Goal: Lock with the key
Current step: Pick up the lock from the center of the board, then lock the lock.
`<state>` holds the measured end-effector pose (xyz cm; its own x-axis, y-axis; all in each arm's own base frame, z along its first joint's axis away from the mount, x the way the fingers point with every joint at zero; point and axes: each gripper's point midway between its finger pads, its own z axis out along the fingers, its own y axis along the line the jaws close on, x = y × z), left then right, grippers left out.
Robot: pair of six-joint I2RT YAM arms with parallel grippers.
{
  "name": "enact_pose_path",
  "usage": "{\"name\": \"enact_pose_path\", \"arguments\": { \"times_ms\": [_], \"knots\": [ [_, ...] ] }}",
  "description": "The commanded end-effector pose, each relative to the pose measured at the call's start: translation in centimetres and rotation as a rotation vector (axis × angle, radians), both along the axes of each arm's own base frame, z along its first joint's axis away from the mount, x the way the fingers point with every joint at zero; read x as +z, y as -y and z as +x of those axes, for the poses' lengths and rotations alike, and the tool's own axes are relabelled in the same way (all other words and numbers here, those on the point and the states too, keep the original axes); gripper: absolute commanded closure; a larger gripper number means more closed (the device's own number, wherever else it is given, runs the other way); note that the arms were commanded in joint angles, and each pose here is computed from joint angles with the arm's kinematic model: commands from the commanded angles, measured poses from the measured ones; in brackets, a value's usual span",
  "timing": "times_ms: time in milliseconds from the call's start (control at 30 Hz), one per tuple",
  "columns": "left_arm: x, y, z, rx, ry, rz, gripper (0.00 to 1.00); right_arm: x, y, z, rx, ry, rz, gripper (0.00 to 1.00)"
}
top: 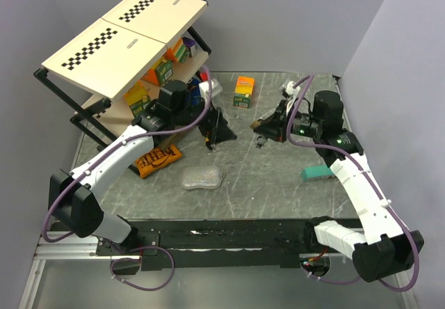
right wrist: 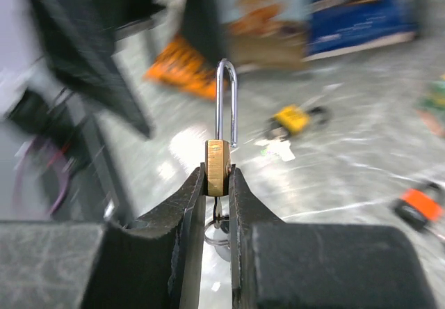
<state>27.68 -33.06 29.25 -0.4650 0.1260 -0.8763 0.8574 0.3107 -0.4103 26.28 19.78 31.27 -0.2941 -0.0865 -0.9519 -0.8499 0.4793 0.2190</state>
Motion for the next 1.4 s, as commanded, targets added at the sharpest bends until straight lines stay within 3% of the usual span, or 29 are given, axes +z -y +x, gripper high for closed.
{"name": "enact_pose_path", "arguments": {
  "times_ms": [0,133,367,533,800,967,1067,1200,1267,1367],
  "knots": [
    [-0.3,-1.6,-3.9,-0.286,0.294,0.037,0.10,0.7,-1.0,-4.4,0.250,0.004,0.009,1.00],
    [-0.1,-2.0,-6.1,-0.415,0.418,0.003,0.19,0.2,-1.1,-5.6,0.316,-0.027,0.001,1.00],
    [0.2,-1.1,-6.7,-0.430,0.485,0.001,0.40,-0.7,-1.5,-6.6,0.387,-0.086,0.023,1.00],
    [0.1,-0.1,-7.5,-0.451,0.532,0.018,0.46,-0.9,-1.8,-6.9,0.408,-0.103,0.017,1.00],
    [0.0,0.1,-8.0,-0.459,0.544,0.013,0.72,-0.9,-2.3,-7.2,0.438,-0.113,0.018,1.00],
    [-0.5,-0.2,-8.4,-0.470,0.550,0.024,0.99,-0.7,-2.5,-7.2,0.451,-0.118,0.027,1.00],
    [-0.4,-0.3,-8.5,-0.470,0.553,0.024,0.99,-0.8,-2.6,-6.9,0.439,-0.140,0.031,1.00],
    [1.9,-0.5,-8.4,-0.419,0.512,-0.058,0.99,-1.1,-2.1,-6.0,0.407,-0.231,0.044,0.22],
    [2.4,-0.6,-8.5,-0.414,0.492,-0.079,0.99,-1.4,-1.3,-5.6,0.376,-0.256,0.029,0.07],
    [2.6,-0.7,-8.5,-0.410,0.469,-0.085,0.99,-1.1,-0.4,-4.8,0.331,-0.195,0.005,0.01]
  ]
}}
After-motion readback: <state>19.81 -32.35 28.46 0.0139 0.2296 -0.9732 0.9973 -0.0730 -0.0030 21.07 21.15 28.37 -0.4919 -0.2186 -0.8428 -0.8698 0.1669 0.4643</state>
